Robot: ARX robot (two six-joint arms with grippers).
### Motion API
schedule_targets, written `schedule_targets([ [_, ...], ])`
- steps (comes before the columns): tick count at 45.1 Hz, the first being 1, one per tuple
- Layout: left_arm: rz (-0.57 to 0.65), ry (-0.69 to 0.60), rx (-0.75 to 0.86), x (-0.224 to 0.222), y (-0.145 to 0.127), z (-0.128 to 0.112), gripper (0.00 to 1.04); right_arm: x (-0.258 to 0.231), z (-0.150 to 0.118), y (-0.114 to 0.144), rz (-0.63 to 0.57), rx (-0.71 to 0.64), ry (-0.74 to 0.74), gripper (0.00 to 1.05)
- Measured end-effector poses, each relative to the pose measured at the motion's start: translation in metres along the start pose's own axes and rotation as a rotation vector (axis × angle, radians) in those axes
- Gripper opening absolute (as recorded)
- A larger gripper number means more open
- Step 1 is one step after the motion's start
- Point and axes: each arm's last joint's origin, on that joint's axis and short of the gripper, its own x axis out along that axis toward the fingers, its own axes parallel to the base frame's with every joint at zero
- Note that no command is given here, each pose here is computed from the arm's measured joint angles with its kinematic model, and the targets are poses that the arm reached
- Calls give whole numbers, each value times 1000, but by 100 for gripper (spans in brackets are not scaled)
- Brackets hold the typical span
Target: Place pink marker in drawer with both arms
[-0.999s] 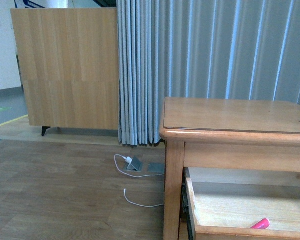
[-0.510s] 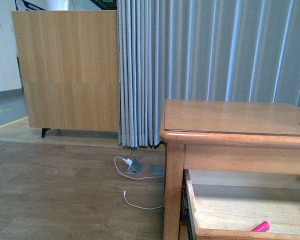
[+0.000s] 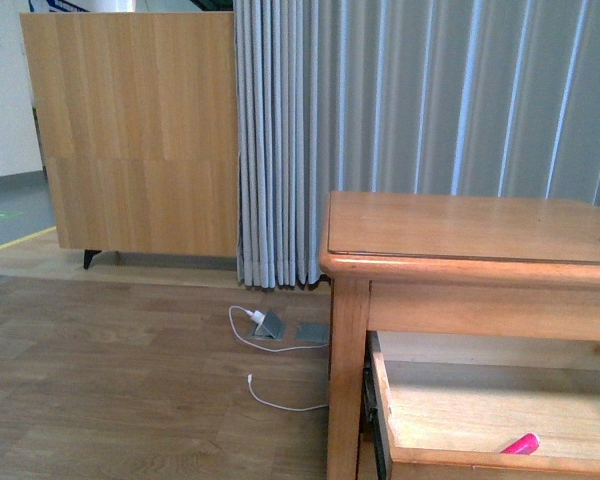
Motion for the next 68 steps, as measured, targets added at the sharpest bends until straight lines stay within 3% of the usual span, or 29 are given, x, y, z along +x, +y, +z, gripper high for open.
schedule_targets([
  [4,0,0,0,0,0,0,13,0,-1,1,-12,21,35,96],
  [14,0,0,0,0,0,0,47,7,-12,6,87,100,358,96],
  [20,0,0,0,0,0,0,73,24,-18,3,172,97,547,96],
  [28,0,0,1,0,0,0,101,55,-35,4,221,53,678,96],
  [42,0,0,0,0,0,0,99,130,-63,20,189,23,715,96],
  [52,0,0,0,0,0,0,99,158,-79,28,151,12,719,96],
  [68,0,0,0,0,0,0,99,223,-95,41,60,103,514,96],
])
